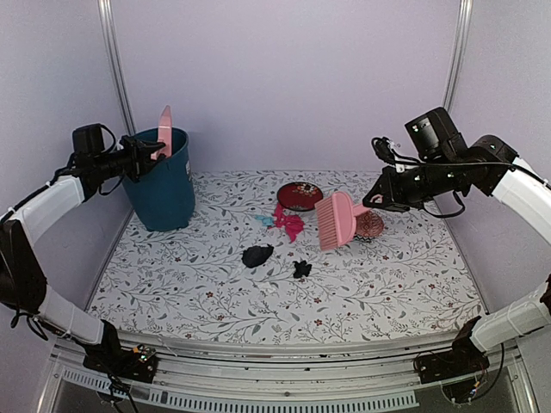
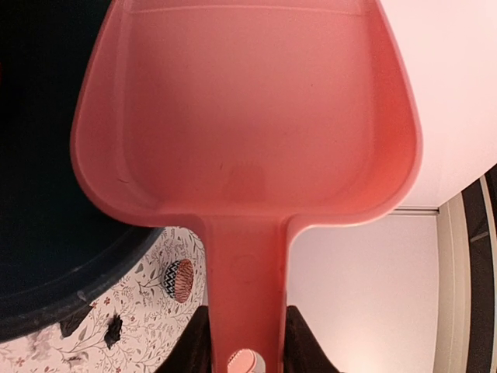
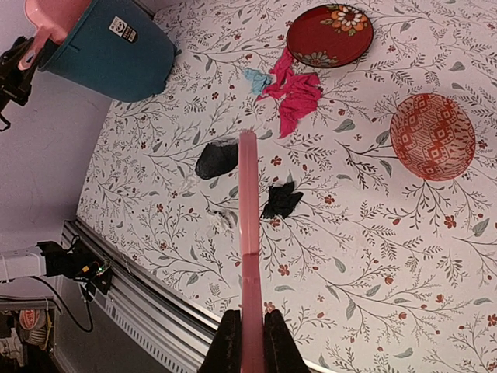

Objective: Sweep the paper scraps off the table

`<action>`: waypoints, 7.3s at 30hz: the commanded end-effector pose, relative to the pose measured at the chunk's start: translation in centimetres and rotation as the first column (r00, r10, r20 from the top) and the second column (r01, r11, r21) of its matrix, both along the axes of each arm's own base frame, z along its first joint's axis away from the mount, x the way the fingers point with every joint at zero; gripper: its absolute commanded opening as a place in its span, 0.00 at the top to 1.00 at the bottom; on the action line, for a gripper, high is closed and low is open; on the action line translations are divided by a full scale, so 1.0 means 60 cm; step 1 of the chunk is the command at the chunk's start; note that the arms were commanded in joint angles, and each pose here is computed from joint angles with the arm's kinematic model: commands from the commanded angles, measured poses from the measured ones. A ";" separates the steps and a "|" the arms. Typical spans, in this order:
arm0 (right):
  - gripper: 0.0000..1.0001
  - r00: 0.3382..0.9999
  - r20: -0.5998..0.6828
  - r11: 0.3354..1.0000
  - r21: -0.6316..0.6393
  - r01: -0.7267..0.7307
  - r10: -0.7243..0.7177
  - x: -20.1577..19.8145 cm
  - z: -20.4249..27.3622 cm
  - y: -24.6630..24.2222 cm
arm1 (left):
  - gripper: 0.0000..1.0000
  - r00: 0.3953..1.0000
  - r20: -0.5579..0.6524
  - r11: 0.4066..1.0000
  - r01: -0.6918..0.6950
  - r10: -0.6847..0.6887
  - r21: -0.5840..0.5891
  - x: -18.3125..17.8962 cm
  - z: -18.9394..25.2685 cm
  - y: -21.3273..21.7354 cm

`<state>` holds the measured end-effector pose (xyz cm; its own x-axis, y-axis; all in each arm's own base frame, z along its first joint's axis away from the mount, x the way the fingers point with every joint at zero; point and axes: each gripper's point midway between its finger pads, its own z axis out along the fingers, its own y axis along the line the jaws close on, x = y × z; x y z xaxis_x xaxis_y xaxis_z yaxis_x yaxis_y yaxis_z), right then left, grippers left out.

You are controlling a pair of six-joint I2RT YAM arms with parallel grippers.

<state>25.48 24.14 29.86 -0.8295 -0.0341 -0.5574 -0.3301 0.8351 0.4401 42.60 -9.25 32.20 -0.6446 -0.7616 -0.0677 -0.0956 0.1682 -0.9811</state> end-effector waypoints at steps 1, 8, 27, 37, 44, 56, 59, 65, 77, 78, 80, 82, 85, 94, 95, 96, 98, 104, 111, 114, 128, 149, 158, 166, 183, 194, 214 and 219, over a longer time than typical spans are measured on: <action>0.99 1.000 0.027 1.000 0.028 -0.001 0.000 0.012 0.013 0.006 | 0.97 0.999 0.045 1.000 0.009 -0.009 0.003 -0.002 0.016 0.002; 0.99 0.999 0.036 1.000 0.022 -0.011 0.010 0.022 0.013 0.011 | 0.96 0.995 0.103 0.999 0.002 -0.006 0.043 0.006 0.051 0.005; 0.99 0.998 0.022 0.989 0.138 -0.053 0.050 0.216 -0.045 0.198 | 0.96 0.952 0.023 0.811 0.247 -0.305 0.531 -0.191 -0.038 -0.118; 0.99 0.974 -0.217 0.904 0.401 0.151 -0.066 0.331 -0.151 0.272 | 0.96 0.913 -0.121 0.698 0.378 -0.389 0.608 -0.280 -0.127 -0.157; 0.99 0.904 -0.378 0.858 0.379 0.347 -0.199 0.367 -0.249 0.242 | 0.96 0.895 -0.157 0.656 0.416 -0.417 0.630 -0.312 -0.137 -0.161; 0.99 0.708 -0.640 0.793 0.247 0.556 -0.298 0.209 -0.355 0.138 | 0.96 0.871 -0.188 0.613 0.459 -0.454 0.643 -0.317 -0.166 -0.168; 0.98 0.677 -0.656 0.782 0.208 0.587 -0.334 0.153 -0.358 0.096 | 0.96 0.863 -0.199 0.598 0.472 -0.464 0.648 -0.313 -0.179 -0.172; 0.98 0.842 -0.483 0.825 0.357 0.439 -0.239 0.128 -0.241 0.079 | 0.95 0.835 -0.265 0.538 0.521 -0.482 0.663 -0.316 -0.226 -0.173; 0.98 0.982 -0.116 0.988 -0.047 0.144 -0.149 0.175 -0.119 0.033 | 0.95 0.666 -0.573 0.255 0.729 -0.478 0.635 -0.467 -0.275 -0.154; 0.98 0.981 -0.099 0.982 -0.103 0.158 -0.168 0.178 -0.123 0.017 | 0.95 0.646 -0.595 0.232 0.746 -0.478 0.624 -0.482 -0.278 -0.153; 0.98 0.982 -0.078 0.972 -0.179 0.154 -0.170 0.176 -0.128 -0.001 | 0.95 0.602 -0.633 0.188 0.780 -0.487 0.597 -0.510 -0.285 -0.155; 0.98 0.984 -0.072 0.962 -0.234 0.141 -0.162 0.174 -0.136 -0.013 | 0.95 0.566 -0.672 0.138 0.804 -0.478 0.578 -0.531 -0.292 -0.153; 0.98 0.984 -0.077 0.945 -0.300 0.128 -0.158 0.171 -0.146 -0.023 | 0.95 0.522 -0.717 0.085 0.831 -0.463 0.550 -0.549 -0.304 -0.149; 0.98 0.991 -0.091 0.877 -0.478 0.046 -0.102 0.175 -0.178 -0.018 | 0.96 0.449 -0.774 -0.080 0.842 -0.446 0.534 -0.524 -0.347 -0.161; 0.98 0.991 -0.105 0.873 -0.487 0.025 -0.087 0.175 -0.188 -0.012 | 0.96 0.446 -0.778 -0.098 0.838 -0.442 0.536 -0.516 -0.352 -0.164; 0.98 0.991 -0.119 0.868 -0.497 -0.002 -0.066 0.174 -0.199 -0.006 | 0.96 0.450 -0.780 -0.112 0.833 -0.435 0.542 -0.506 -0.358 -0.166; 0.98 0.987 -0.156 0.869 -0.491 -0.056 -0.025 0.168 -0.221 0.014 | 0.96 0.459 -0.778 -0.130 0.821 -0.429 0.556 -0.484 -0.370 -0.174; 0.98 0.972 -0.175 0.891 -0.398 -0.217 0.159 0.167 -0.250 0.114 | 0.96 0.467 -0.731 -0.169 0.774 -0.498 0.610 -0.418 -0.393 -0.220; 0.98 0.926 -0.173 0.869 -0.323 -0.375 0.336 0.145 -0.257 0.213 | 0.96 0.441 -0.703 -0.255 0.715 -0.558 0.651 -0.359 -0.418 -0.276; 0.98 0.907 -0.174 0.859 -0.292 -0.420 0.384 0.128 -0.253 0.238 | 0.96 0.447 -0.686 -0.254 0.699 -0.574 0.668 -0.338 -0.421 -0.297; 0.98 0.901 -0.094 0.897 -0.097 -0.431 0.423 0.069 -0.102 0.249 | 0.96 0.593 -0.466 -0.105 0.539 -0.657 0.835 -0.309 -0.376 -0.339; 0.98 0.983 0.071 0.984 -0.066 -0.167 0.172 0.073 0.078 0.111 | 0.97 0.745 -0.169 0.104 0.305 -0.645 0.947 -0.304 -0.286 -0.302; 0.98 0.997 0.025 0.990 -0.120 -0.075 0.078 0.085 0.023 0.057 | 0.97 0.730 -0.230 0.099 0.377 -0.644 0.921 -0.348 -0.291 -0.282; 0.98 0.995 -0.090 0.954 -0.295 -0.059 0.034 0.090 -0.078 0.030 | 0.97 0.616 -0.407 -0.008 0.544 -0.675 0.839 -0.427 -0.336 -0.303; 0.98 0.939 -0.258 0.828 -0.458 -0.325 0.226 0.062 -0.234 0.111 | 0.98 0.427 -0.611 -0.316 0.581 -0.667 0.750 -0.437 -0.461 -0.361; 0.98 0.889 -0.285 0.877 -0.224 -0.425 0.359 -0.010 -0.137 0.161 | 0.98 0.500 -0.522 -0.284 0.477 -0.691 0.832 -0.382 -0.453 -0.406; 0.98 0.946 -0.077 0.946 0.096 -0.308 0.316 -0.040 0.136 0.112 | 0.99 0.716 -0.141 -0.053 0.143 -0.684 0.988 -0.305 -0.295 -0.390; 0.98 0.976 0.078 0.963 0.162 -0.213 0.203 -0.007 0.216 0.079 | 0.99 0.738 -0.075 -0.009 0.093 -0.671 0.996 -0.291 -0.247 -0.387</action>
